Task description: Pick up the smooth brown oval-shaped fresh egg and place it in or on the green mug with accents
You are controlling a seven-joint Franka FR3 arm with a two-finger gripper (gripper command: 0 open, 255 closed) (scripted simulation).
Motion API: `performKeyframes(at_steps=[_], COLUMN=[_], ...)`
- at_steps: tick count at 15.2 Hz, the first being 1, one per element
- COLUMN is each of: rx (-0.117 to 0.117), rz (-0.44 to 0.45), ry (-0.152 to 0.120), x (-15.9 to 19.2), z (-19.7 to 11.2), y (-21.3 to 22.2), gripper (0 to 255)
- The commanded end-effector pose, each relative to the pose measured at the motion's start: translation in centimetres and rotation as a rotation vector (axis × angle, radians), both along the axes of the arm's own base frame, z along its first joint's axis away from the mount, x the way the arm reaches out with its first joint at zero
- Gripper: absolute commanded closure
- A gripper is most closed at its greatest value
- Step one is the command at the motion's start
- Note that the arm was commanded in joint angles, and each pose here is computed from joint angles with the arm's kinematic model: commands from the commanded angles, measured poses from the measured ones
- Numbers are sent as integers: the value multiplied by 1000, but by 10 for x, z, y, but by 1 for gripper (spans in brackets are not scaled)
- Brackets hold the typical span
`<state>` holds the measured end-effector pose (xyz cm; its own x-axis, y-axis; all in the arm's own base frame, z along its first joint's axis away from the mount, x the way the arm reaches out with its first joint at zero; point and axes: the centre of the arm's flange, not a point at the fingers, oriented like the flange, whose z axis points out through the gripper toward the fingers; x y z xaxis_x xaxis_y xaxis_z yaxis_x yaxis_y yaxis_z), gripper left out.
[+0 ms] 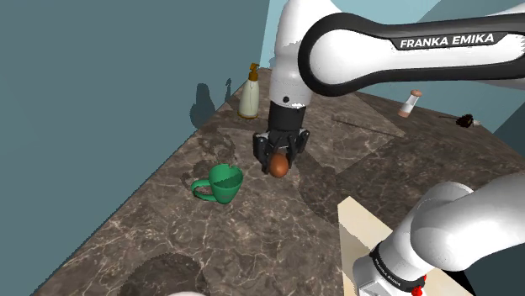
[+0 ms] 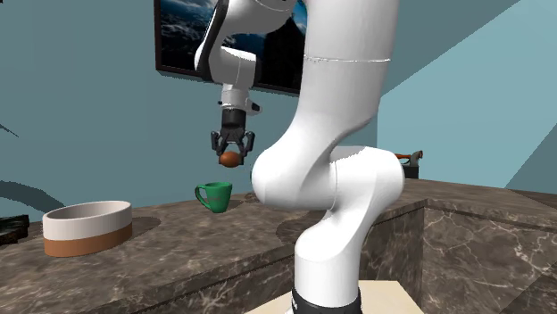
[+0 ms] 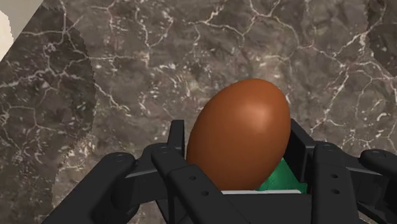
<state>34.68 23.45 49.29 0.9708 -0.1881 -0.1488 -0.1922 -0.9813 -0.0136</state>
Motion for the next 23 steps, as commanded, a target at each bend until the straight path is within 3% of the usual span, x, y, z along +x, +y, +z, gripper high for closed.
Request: performKeyframes(at_steps=[1,10,23], rx=[1,1,1], rz=[0,0,0], ry=[0,0,0], x=[22,111,111], z=[-3,-5,-71], y=[17,96,96], gripper=[255,255,255])
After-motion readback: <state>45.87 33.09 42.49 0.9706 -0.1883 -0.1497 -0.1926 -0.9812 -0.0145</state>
